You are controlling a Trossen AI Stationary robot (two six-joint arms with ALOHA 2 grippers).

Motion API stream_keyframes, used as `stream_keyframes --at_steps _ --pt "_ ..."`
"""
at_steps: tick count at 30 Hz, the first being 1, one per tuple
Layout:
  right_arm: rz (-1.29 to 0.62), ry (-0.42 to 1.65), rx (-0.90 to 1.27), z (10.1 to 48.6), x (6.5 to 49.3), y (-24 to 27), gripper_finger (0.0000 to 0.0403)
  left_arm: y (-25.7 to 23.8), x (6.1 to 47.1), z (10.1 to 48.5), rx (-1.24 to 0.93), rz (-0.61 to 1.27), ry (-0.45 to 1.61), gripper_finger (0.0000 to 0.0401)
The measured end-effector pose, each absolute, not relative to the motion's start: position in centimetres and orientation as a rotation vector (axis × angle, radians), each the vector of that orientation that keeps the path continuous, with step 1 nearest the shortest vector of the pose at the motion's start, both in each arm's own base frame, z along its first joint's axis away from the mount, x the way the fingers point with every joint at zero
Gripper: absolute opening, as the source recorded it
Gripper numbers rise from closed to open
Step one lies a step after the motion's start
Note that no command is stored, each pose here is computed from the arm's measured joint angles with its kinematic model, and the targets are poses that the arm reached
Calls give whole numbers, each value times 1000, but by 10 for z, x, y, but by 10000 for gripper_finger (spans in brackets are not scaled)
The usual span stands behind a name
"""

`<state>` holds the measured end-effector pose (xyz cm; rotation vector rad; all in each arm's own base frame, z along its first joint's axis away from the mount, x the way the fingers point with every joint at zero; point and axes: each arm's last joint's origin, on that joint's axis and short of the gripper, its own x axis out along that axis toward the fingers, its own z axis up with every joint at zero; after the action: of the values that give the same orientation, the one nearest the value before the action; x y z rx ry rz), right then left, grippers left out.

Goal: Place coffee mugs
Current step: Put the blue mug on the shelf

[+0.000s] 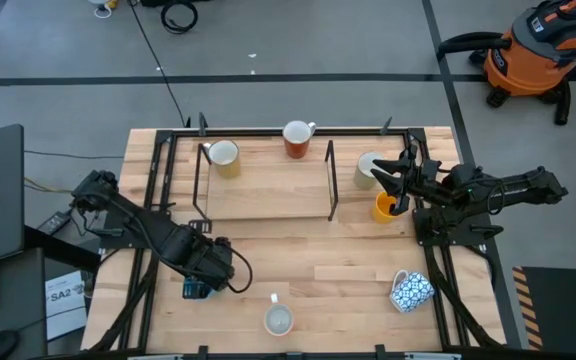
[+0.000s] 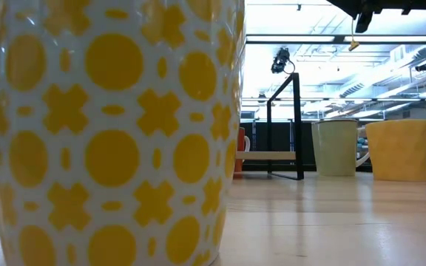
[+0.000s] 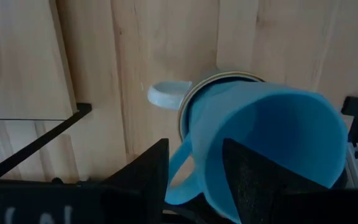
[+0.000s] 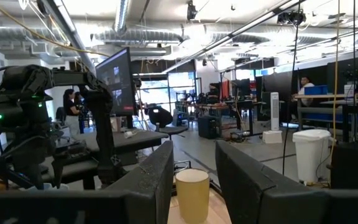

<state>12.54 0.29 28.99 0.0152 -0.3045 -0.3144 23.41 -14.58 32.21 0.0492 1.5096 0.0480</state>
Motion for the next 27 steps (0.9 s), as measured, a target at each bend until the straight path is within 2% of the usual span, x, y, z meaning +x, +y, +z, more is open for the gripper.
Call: stream_keyframes --at_steps 16,20,27 --pt "-308 -305 16 290 125 3 125 -157 246 302 139 23 1574 152" --pt "-307 -305 16 290 125 3 125 -157 249 298 142 30 1585 130" --pt "-307 -305 16 290 125 3 125 -153 249 299 144 44 1604 68"
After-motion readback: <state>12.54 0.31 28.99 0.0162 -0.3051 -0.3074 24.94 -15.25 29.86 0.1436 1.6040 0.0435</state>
